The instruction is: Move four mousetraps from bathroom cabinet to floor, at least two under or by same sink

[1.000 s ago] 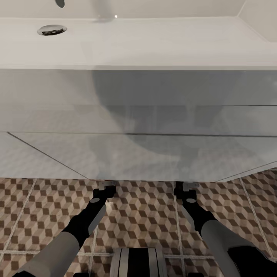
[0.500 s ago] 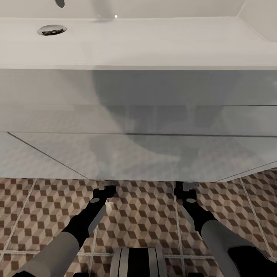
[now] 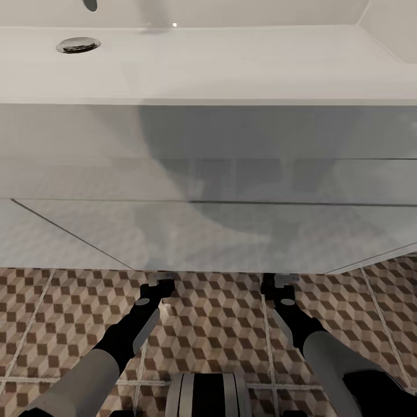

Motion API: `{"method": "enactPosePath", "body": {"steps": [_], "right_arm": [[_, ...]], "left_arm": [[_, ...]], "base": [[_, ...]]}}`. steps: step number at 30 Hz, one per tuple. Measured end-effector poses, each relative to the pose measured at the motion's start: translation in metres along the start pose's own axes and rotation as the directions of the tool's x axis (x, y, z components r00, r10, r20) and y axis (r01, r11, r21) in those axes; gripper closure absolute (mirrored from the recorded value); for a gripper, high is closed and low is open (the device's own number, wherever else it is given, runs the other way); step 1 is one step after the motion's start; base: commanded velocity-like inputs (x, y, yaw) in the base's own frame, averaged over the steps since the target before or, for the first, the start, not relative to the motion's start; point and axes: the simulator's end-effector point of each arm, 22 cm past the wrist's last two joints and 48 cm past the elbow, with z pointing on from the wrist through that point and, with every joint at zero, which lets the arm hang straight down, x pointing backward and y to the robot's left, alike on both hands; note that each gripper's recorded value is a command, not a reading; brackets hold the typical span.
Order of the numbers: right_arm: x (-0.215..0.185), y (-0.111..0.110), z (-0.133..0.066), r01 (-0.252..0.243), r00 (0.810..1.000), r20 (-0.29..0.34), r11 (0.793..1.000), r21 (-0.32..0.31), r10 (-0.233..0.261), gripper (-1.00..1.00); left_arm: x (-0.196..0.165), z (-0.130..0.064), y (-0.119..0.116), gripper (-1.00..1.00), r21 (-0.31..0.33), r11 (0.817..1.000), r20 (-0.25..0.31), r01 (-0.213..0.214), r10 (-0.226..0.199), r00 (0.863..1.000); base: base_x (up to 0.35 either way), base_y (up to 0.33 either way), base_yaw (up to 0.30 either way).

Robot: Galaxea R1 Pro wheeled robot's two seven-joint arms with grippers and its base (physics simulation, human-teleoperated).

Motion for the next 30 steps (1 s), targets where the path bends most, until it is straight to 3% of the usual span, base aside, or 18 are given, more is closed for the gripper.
{"method": "enactPosePath", "body": {"steps": [10, 30], "right_arm": [[0.000, 0.015, 0.000, -0.012, 1.000, -0.001, 0.997, -0.071, 0.012, 1.00], [0.000, 0.017, -0.001, -0.011, 1.000, 0.000, 0.997, -0.080, 0.011, 1.00]], "left_arm": [[0.000, 0.000, 0.000, 1.00, 0.001, 1.000, -0.001, -0.002, 0.002, 1.000], [0.000, 0.000, -0.001, 1.00, 0.003, 1.000, 0.000, -0.003, 0.003, 1.000]], "base": [[0.000, 0.000, 0.000], [0.000, 0.000, 0.000]]}}
